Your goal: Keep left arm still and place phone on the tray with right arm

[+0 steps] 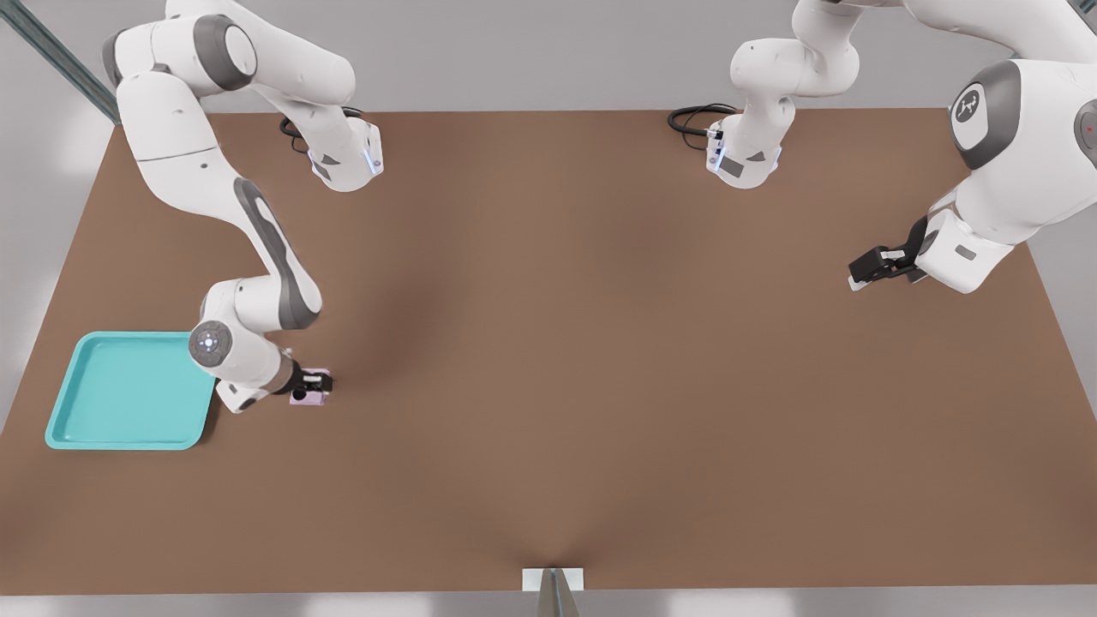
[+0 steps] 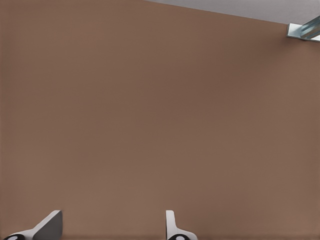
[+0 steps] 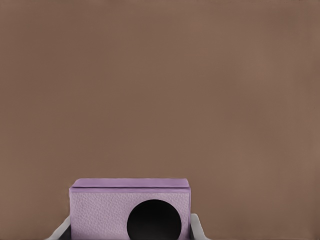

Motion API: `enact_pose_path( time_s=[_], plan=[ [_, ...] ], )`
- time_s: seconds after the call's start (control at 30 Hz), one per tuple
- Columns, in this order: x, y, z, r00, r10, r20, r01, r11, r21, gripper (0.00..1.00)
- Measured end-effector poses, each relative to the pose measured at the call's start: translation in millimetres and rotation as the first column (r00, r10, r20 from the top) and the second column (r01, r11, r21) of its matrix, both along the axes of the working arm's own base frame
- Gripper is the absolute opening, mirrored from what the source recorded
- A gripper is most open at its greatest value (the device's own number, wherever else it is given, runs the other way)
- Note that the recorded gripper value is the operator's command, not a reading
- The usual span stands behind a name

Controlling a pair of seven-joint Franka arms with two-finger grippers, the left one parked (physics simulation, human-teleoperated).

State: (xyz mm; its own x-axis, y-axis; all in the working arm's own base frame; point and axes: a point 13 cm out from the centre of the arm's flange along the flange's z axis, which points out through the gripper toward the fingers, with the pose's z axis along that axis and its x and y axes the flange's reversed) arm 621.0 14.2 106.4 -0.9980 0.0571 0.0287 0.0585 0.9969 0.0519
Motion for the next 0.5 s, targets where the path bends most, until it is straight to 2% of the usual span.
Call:
enact_pose_path(
  time_s=[0.2, 0.33, 0.5],
  plan=[
    [2.4, -161.9, 3.7, 0.991, -0.133, 0.017, 0.133, 0.991, 0.003, 0.76],
    [20.2, -265.6, 11.7, 0.986, -0.154, 0.059, 0.153, 0.988, 0.013, 0.76],
    [-11.2, -327.4, -34.4, 0.996, -0.083, -0.013, 0.083, 0.996, 0.021, 0.77]
  ],
)
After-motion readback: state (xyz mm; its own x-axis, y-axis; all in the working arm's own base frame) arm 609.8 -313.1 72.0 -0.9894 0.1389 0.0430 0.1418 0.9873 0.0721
